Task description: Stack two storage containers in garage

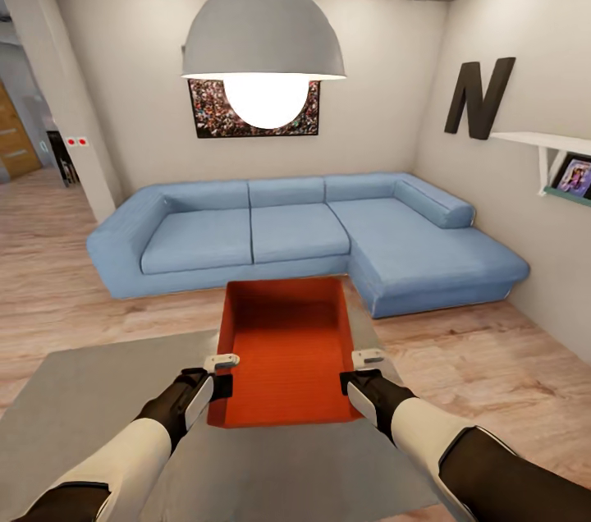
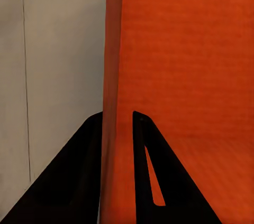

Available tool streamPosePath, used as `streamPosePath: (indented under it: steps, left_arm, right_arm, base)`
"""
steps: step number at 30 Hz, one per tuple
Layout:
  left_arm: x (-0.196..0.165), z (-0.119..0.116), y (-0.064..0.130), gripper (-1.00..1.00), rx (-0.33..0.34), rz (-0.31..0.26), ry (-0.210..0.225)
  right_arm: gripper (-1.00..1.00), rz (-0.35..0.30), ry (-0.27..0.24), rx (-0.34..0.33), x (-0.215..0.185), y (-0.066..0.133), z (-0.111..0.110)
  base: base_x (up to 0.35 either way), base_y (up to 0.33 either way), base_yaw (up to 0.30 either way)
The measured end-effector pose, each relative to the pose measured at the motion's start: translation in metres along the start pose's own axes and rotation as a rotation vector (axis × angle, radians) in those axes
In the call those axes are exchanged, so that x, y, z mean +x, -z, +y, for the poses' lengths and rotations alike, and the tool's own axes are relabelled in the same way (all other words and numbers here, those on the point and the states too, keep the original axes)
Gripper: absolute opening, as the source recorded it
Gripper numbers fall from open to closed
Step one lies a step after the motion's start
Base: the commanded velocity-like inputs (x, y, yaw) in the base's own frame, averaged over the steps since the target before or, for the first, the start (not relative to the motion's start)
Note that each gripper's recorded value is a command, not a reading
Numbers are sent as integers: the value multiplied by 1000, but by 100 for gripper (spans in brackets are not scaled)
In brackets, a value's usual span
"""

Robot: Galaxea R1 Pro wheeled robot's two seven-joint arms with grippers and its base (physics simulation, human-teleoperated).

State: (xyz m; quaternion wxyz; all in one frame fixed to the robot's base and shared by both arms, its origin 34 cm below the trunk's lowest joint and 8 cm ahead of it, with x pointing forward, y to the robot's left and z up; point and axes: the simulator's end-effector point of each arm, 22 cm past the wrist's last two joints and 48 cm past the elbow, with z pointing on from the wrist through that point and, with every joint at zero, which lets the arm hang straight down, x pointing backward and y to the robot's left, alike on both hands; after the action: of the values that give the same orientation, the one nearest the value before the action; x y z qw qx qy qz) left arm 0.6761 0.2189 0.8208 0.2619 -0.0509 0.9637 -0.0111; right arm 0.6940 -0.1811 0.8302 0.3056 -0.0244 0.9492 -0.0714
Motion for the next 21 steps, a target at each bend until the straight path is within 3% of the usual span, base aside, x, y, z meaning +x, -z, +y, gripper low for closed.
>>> streamPosePath:
  steps: [21]
  left_arm:
    - [0, 0, 0, -100, 0, -1, 0]
  right_arm:
    - [-100, -1, 0, 0, 0, 0, 0]
  base:
    - [0, 0, 274]
